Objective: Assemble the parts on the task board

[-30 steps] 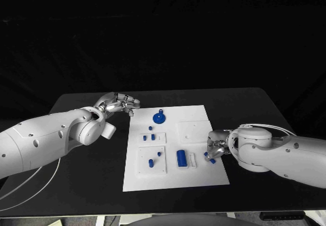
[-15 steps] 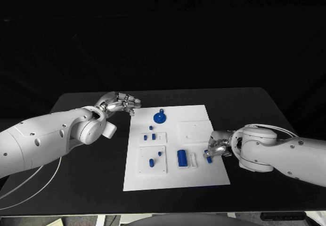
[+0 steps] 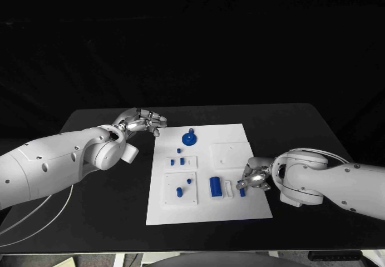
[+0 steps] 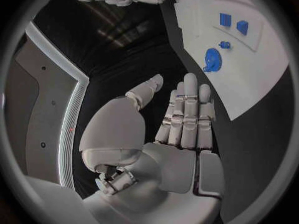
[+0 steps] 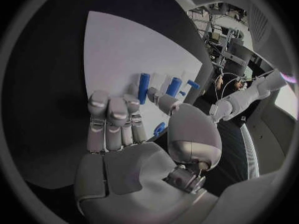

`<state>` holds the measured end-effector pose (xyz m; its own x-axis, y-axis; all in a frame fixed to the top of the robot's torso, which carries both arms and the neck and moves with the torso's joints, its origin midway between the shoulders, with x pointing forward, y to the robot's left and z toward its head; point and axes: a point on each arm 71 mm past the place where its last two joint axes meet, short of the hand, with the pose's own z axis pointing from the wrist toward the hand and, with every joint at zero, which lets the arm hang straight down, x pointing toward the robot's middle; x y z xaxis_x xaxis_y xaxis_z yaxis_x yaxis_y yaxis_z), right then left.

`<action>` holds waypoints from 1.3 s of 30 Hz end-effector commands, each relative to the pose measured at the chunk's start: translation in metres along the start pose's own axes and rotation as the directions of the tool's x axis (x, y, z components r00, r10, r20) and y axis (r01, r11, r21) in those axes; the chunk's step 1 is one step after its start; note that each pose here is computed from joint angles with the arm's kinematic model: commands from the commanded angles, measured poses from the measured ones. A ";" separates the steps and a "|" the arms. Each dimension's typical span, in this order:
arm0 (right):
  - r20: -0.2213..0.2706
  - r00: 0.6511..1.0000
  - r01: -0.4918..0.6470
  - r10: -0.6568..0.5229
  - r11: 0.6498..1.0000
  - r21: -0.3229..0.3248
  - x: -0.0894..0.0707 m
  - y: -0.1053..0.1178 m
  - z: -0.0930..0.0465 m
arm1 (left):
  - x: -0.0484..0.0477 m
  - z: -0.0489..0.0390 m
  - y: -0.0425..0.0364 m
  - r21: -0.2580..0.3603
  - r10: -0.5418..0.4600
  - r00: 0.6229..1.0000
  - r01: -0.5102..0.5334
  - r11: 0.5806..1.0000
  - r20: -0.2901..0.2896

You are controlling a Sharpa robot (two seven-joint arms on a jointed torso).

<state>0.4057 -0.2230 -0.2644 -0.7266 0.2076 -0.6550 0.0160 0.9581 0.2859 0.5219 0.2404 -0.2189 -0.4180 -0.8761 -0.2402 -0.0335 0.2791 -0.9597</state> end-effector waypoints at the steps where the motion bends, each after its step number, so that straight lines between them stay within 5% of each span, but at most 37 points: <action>1: -0.047 0.998 -0.035 0.034 0.999 -0.017 0.009 0.005 0.000 | 0.0018 0.0003 -0.0013 0.007 -0.009 1.000 0.009 1.000 -0.012; 21: -0.002 0.995 -0.104 0.104 0.993 -0.054 0.006 0.011 -0.003 | 0.0007 -0.0007 -0.0009 0.005 -0.009 1.000 0.009 1.000 -0.011; 39: -0.036 0.995 -0.096 0.094 0.993 -0.074 0.008 0.021 0.001 | 0.0002 -0.0017 -0.0007 0.002 -0.010 1.000 0.010 1.000 -0.013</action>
<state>0.4020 -0.2028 -0.2633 -0.7336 0.2980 -0.6108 0.0460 0.9185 0.3929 0.5209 0.2427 -0.2188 -0.4173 -0.8766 -0.2398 -0.0366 0.2798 -0.9593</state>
